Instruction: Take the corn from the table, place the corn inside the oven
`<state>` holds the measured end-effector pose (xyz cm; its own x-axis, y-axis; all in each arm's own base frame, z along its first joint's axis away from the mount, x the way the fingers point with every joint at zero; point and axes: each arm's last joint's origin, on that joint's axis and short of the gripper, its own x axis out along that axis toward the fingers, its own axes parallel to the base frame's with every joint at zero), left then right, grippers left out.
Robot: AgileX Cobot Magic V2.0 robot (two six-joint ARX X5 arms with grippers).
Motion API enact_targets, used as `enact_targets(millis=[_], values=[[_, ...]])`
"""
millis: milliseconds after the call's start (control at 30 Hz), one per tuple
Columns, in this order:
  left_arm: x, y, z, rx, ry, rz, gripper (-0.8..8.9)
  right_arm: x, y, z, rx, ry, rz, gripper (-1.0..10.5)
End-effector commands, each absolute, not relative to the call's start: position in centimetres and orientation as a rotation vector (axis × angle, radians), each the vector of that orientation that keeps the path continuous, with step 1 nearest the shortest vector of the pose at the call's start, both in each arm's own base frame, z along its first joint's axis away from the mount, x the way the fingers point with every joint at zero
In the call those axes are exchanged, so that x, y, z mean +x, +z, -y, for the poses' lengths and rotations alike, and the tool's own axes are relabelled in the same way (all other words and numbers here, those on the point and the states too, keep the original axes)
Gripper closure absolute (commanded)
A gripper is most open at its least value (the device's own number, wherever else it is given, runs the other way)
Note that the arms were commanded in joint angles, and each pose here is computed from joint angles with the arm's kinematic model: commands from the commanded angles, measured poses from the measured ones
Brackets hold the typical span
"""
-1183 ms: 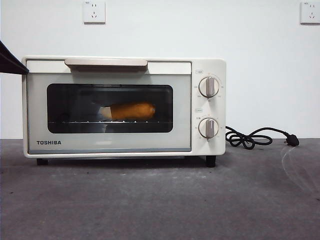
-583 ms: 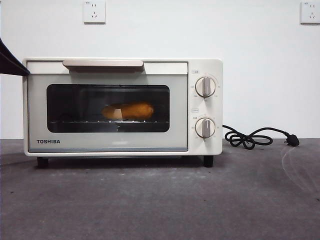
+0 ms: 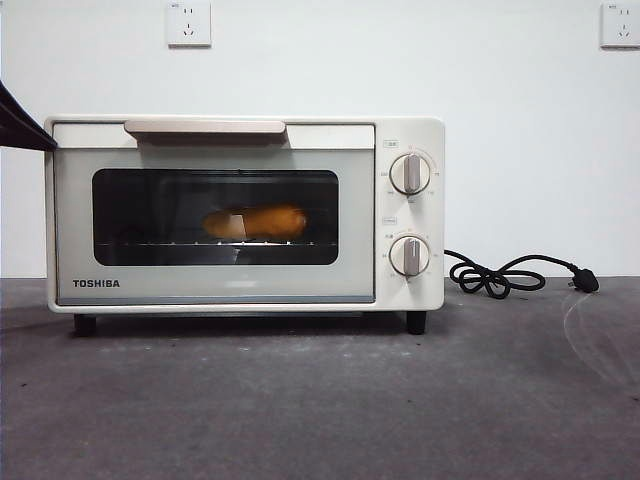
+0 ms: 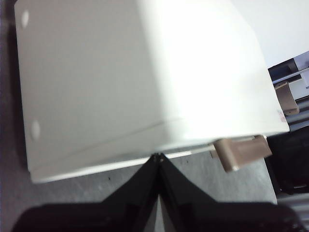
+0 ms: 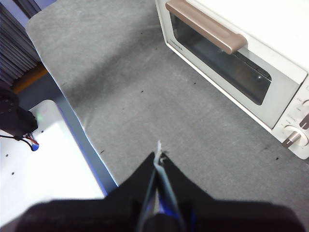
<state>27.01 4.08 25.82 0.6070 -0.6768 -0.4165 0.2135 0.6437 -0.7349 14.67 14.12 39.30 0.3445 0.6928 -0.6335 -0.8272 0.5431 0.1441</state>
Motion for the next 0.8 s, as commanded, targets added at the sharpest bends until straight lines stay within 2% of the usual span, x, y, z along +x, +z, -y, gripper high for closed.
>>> enact_targets(millis=[33, 333, 567, 800], values=[[25.7, 27.3, -3.8, -0.628, -0.607, -0.714, 8.21, 14.8, 39.2, -14.2, -0.210, 0.995, -0.712, 9.5], [18.8, 32.5, -2.1, -0.518, -0.644, -0.593, 8.21, 14.9, 39.4, -14.3, -0.205, 0.993, -0.681, 9.5], [11.8, 35.6, -0.3, -0.409, -0.671, -0.430, 8.21, 15.3, 39.6, -14.3, -0.233, 0.892, -0.634, 9.5], [6.6, 35.6, 0.6, -0.359, -0.535, -0.388, 8.21, 15.4, 39.6, -14.2, -0.252, 0.841, -0.633, 9.5]])
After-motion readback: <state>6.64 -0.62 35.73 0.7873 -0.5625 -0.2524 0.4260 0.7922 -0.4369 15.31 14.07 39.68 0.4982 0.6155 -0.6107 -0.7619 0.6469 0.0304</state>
